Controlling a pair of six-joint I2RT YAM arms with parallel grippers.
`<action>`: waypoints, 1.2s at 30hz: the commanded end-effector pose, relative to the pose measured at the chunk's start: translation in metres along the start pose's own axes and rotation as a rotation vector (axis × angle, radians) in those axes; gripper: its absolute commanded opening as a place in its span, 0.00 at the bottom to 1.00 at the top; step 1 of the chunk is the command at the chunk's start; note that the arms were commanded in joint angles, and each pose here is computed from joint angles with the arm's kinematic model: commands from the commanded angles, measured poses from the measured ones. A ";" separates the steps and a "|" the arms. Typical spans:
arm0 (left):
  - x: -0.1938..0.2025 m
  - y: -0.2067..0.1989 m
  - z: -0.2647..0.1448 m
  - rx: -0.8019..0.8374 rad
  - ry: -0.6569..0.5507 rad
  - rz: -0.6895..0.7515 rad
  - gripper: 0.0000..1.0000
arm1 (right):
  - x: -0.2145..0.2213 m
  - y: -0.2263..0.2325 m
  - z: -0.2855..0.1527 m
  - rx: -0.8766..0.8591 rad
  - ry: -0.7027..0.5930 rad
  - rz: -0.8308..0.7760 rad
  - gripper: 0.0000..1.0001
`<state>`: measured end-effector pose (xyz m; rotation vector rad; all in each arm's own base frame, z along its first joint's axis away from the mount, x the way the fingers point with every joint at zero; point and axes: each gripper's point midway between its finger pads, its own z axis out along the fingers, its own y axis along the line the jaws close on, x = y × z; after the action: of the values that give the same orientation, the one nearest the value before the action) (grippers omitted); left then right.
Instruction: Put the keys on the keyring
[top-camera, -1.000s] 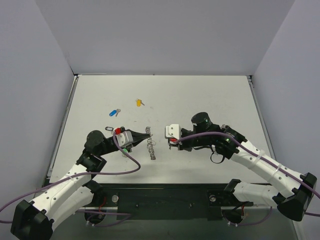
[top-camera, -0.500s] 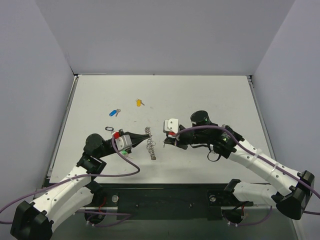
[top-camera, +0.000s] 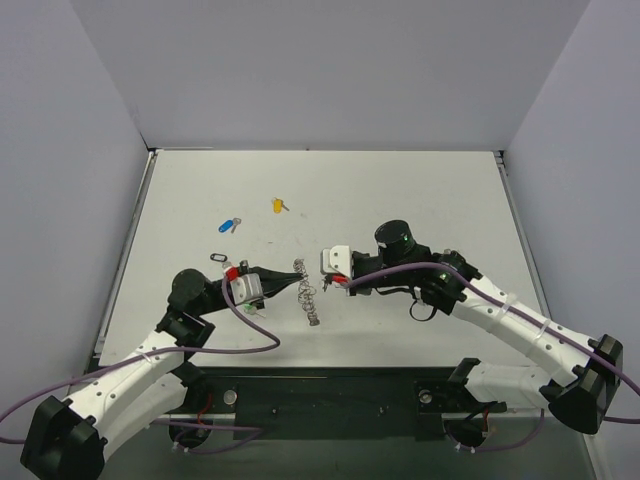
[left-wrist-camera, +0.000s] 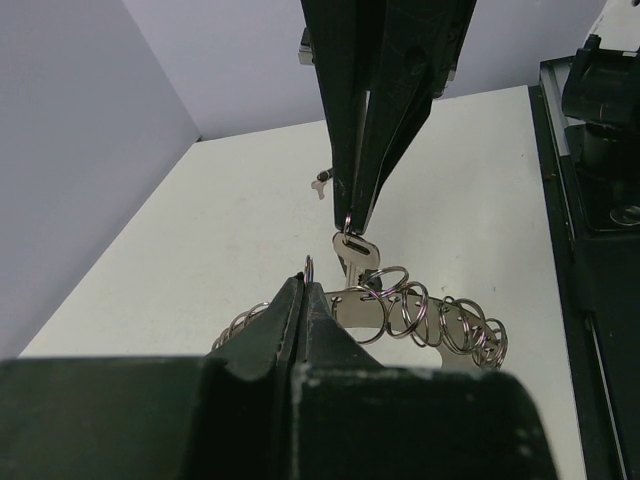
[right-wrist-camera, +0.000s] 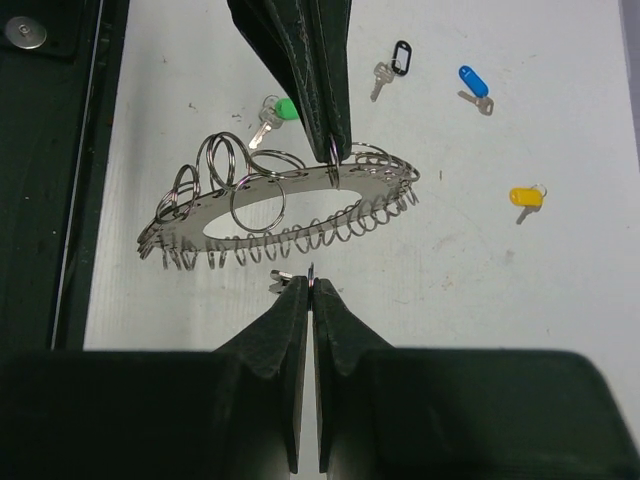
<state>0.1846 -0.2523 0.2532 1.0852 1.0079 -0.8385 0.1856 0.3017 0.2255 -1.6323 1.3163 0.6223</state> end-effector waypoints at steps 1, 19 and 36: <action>-0.026 0.000 0.004 0.018 -0.088 0.039 0.00 | -0.028 -0.013 -0.006 0.022 -0.063 -0.145 0.00; -0.049 0.002 0.005 -0.010 -0.228 -0.131 0.00 | -0.052 -0.017 -0.014 0.091 -0.171 -0.090 0.00; -0.048 0.002 0.007 0.002 -0.239 -0.167 0.00 | -0.057 -0.014 -0.012 0.086 -0.210 -0.054 0.00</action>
<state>0.1750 -0.2593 0.2798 0.8979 0.9909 -1.0946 0.1849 0.3103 0.2665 -1.5166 1.1990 0.6374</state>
